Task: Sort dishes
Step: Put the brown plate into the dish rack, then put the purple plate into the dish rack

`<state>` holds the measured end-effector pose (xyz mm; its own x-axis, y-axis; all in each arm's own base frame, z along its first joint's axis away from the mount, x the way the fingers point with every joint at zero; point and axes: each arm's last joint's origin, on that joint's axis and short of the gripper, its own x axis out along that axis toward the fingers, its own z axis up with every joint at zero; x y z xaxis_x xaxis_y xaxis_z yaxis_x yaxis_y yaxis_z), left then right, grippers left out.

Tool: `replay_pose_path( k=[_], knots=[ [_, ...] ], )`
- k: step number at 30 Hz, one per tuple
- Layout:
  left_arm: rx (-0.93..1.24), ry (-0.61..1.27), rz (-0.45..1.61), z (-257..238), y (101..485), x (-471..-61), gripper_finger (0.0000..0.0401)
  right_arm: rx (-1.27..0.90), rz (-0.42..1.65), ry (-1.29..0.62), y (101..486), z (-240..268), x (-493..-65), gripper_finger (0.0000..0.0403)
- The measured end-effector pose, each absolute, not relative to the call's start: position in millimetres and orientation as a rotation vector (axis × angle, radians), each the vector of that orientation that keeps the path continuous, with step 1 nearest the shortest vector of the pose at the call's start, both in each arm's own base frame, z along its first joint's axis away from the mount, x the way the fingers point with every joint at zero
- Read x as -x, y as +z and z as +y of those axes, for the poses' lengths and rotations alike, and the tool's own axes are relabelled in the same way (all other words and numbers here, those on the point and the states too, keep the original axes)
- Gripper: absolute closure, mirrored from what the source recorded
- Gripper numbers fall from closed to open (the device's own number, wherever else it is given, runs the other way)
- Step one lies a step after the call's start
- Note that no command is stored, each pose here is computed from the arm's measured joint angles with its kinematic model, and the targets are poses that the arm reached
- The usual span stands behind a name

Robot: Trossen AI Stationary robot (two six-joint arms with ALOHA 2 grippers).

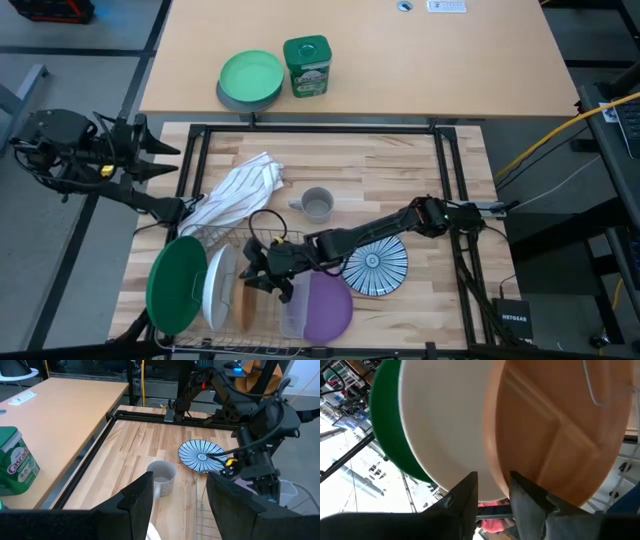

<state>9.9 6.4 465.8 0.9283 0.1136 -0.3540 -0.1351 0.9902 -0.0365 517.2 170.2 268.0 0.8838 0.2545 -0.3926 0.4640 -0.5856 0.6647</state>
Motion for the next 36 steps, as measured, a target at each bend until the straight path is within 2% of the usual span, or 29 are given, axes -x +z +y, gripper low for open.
replay_pose_path(
  k=[8, 15, 18, 25, 30, 36],
  knots=[
    [0.049, 0.132, 0.410, 7, 461, -8, 0.0229, -2.222, 0.512, -0.328, 268, 166, -518, 0.0292],
    [0.050, 0.134, 0.427, 7, 460, -7, 0.0229, -2.160, 0.548, -0.405, 265, 163, -515, 0.0292],
    [0.051, 0.134, 0.426, 7, 460, -7, 0.0229, -2.124, 0.562, -0.469, 268, 156, -509, 0.0292],
    [0.045, 0.132, 0.425, 7, 460, -7, 0.0229, -2.010, 0.561, -0.468, 290, 142, -499, 0.0292],
    [0.053, 0.134, 0.425, 7, 460, -7, 0.0229, -1.856, 0.574, -0.433, 311, 138, -485, 0.0292],
    [0.053, 0.134, 0.425, 7, 460, -7, 0.0229, -1.518, 0.638, -0.352, 338, 135, -461, 0.0292]
  ],
)
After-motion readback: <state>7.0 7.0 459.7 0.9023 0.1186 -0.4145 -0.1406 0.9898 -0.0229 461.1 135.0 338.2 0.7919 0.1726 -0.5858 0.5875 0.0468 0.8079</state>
